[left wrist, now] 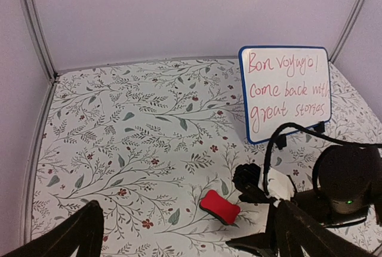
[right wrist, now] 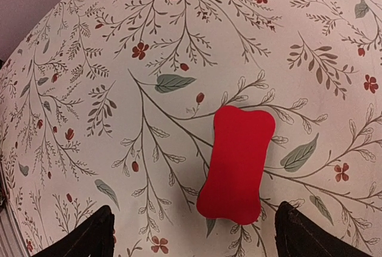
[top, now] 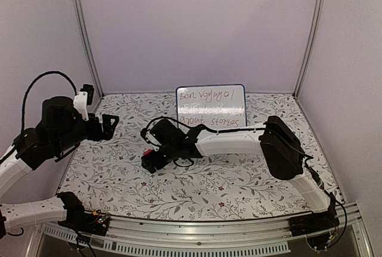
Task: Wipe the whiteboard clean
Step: Pick up the whiteboard eraser from the center of the board.
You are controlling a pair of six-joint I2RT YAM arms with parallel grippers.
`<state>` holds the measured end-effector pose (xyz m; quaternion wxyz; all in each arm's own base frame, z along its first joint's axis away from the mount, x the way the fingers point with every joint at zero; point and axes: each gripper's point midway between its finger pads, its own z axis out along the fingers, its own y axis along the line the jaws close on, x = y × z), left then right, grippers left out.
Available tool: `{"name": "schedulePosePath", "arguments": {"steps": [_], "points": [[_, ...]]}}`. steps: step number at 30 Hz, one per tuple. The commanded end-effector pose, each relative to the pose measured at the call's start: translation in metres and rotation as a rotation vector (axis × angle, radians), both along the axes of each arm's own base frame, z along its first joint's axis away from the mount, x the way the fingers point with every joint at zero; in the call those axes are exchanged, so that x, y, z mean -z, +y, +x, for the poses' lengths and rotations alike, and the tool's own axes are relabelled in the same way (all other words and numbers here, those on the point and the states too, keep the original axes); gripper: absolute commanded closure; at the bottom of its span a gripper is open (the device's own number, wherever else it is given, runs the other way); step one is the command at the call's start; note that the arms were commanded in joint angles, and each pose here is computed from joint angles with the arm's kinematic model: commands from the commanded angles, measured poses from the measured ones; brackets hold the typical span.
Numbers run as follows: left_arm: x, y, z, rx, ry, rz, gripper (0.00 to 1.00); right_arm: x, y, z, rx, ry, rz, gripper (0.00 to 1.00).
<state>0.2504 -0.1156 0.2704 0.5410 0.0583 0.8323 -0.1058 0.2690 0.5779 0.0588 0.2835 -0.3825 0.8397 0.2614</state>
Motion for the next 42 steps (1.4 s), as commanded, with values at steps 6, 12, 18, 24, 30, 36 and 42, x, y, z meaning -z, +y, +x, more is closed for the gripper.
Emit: {"name": "schedulePosePath", "arguments": {"steps": [6, 12, 18, 24, 30, 36, 42], "points": [[-0.002, 0.002, 0.004, -0.009, -0.015, -0.012, 0.00, 0.027, -0.003, 0.024, 0.079, -0.022, -0.048, 0.13], [-0.002, 0.003, 0.004, -0.010, -0.015, -0.013, 0.00, 0.030, -0.002, 0.036, 0.106, -0.080, -0.063, 0.19], [-0.002, 0.003, 0.004, -0.012, -0.016, -0.013, 0.00, 0.028, -0.001, 0.043, 0.116, -0.120, -0.064, 0.29], [-0.001, 0.004, 0.005, -0.012, -0.014, -0.014, 0.00, 0.023, 0.007, 0.044, 0.106, -0.130, -0.041, 0.38], [-0.002, 0.004, 0.006, -0.012, -0.015, -0.014, 0.00, 0.025, 0.010, 0.045, 0.101, -0.126, -0.041, 0.43], [-0.002, 0.005, 0.006, -0.011, -0.015, -0.017, 0.00, 0.028, 0.008, 0.046, 0.101, -0.133, -0.054, 0.43], [-0.002, 0.005, 0.007, -0.012, -0.015, -0.018, 0.00, 0.034, 0.008, 0.045, 0.096, -0.124, -0.063, 0.41]]}}
